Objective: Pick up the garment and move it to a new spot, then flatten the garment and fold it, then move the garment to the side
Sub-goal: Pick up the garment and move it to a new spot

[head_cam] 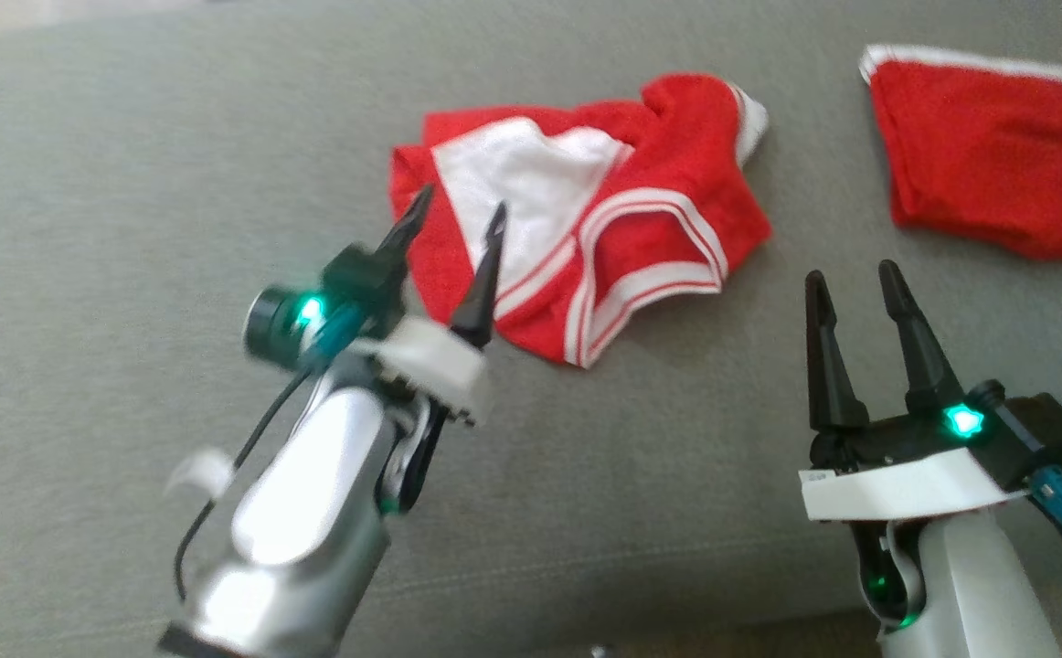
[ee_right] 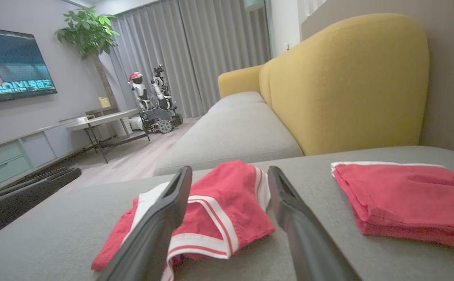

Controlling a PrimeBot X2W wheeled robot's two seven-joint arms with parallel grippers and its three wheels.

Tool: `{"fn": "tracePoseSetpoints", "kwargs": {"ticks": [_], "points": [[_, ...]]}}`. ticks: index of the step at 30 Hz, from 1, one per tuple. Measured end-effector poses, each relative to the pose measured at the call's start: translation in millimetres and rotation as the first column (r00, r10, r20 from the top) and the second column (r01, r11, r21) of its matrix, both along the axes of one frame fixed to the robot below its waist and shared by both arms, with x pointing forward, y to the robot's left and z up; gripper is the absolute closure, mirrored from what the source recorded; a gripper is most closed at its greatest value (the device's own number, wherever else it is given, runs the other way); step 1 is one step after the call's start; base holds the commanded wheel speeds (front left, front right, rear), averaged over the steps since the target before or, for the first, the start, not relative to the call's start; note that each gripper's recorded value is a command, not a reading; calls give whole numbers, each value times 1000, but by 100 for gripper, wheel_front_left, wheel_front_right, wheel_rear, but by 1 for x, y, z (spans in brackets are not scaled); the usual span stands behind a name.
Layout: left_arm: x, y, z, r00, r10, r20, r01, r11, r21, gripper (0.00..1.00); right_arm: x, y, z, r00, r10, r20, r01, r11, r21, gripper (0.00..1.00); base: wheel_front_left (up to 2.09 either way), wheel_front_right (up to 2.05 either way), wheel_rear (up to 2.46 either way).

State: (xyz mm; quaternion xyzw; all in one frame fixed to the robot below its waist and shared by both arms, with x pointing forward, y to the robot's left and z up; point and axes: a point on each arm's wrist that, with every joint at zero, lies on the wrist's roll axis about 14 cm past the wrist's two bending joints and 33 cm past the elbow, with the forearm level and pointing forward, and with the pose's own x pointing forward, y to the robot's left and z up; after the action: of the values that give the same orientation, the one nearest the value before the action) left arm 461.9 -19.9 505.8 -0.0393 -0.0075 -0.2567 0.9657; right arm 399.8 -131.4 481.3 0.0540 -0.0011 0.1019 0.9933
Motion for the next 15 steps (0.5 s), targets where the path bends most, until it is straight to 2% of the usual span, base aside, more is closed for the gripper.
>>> {"fn": "tracePoseSetpoints", "kwargs": {"ticks": [3,7,10,15], "points": [[-14,41,18,990,136,37,-135,990,-40,0,-2,13,13,999,36,35,-36,999,4,0,0,0,0],[-45,86,30,959,272,77,-268,961,-62,0,-20,19,10,998,54,23,-54,998,8,0,0,0,0],[-75,110,26,938,338,74,-333,941,-64,0,-34,26,7,997,74,12,-74,997,10,0,0,0,0],[-103,138,43,903,411,122,-400,910,-108,0,-35,33,18,994,95,45,-95,995,9,0,0,0,0]]}}
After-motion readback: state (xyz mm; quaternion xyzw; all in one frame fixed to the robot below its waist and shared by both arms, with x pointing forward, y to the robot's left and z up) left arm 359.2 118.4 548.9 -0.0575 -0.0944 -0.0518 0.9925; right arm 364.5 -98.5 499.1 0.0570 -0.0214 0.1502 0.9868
